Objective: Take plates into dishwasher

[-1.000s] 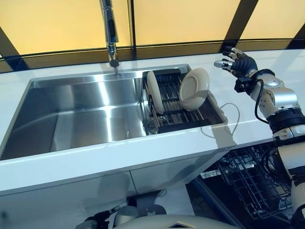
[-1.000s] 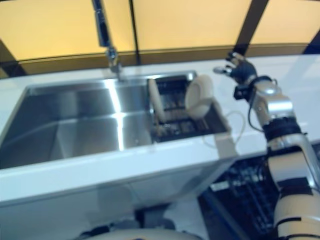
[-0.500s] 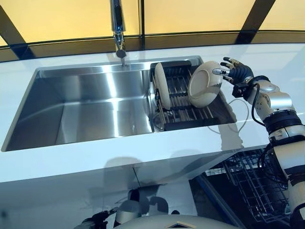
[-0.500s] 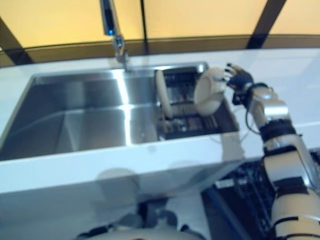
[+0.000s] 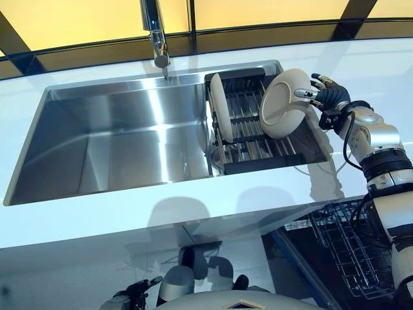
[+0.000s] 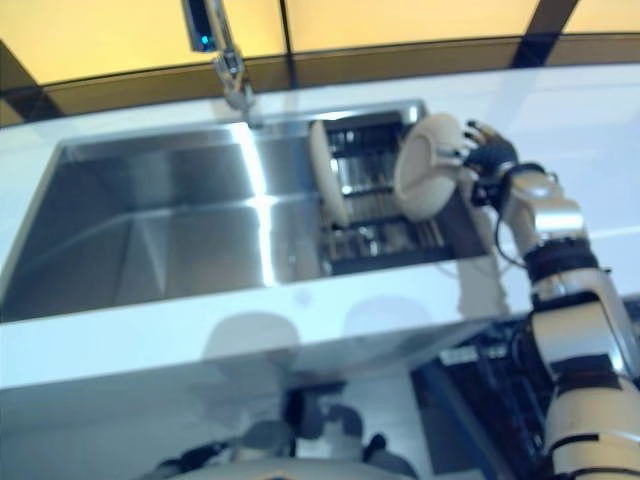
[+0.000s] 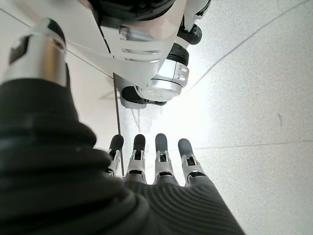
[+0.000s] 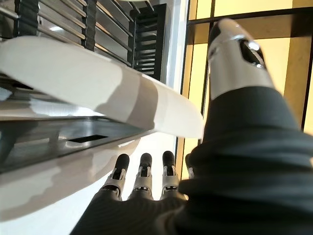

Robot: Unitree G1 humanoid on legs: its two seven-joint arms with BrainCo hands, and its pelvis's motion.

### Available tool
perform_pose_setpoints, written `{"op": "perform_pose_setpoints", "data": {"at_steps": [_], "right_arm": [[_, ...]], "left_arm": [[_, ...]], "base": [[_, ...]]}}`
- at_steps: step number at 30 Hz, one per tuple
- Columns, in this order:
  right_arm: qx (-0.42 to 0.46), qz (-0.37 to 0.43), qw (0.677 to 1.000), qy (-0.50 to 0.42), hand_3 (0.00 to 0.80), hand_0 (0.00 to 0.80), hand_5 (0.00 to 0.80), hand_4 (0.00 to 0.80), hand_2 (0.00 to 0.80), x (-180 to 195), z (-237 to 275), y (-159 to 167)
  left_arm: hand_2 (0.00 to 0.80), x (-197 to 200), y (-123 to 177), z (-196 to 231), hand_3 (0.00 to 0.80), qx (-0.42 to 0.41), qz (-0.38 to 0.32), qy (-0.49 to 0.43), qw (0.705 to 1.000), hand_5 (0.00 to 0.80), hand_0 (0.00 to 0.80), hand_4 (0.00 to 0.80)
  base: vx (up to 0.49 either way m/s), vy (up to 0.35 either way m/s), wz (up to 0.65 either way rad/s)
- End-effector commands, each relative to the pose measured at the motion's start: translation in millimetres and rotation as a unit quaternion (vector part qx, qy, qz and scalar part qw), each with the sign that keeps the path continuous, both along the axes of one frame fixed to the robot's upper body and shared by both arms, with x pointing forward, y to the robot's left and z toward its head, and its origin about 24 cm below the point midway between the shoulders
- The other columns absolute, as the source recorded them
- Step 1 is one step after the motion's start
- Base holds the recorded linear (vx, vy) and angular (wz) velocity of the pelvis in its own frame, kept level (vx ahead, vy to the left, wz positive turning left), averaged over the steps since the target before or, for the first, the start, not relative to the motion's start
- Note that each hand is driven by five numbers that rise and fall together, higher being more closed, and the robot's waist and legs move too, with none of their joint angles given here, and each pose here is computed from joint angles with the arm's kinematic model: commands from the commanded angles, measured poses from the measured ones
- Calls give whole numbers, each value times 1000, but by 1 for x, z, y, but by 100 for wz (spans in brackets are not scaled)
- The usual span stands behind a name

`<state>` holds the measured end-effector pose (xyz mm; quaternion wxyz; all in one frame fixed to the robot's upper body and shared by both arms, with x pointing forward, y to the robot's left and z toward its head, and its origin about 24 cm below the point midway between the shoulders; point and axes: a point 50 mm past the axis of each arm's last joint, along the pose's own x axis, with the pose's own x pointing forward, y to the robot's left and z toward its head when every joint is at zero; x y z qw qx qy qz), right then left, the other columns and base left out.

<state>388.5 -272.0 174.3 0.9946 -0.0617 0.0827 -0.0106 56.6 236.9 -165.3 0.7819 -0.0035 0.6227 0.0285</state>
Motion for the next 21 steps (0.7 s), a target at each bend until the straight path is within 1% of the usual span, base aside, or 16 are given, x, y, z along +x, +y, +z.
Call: {"op": "perform_pose_setpoints", "data": {"at_steps": [1,11,21], "right_arm": [[-23,5,997,-74,0,0,0,0,0,5,49,-3],[-32,43,997,-48,0,0,0,0,0,6,39,5],[-25,53,998,-28,0,0,0,0,0,6,31,5]], "left_arm": [[0,6,8,2,0,13,-38,5,999,0,0,0],[0,4,5,1,0,8,-35,10,999,0,0,0],[0,1,8,2,0,7,-33,12,999,0,0,0]], "base": [[0,0,0],[0,0,0],[0,0,0]]}}
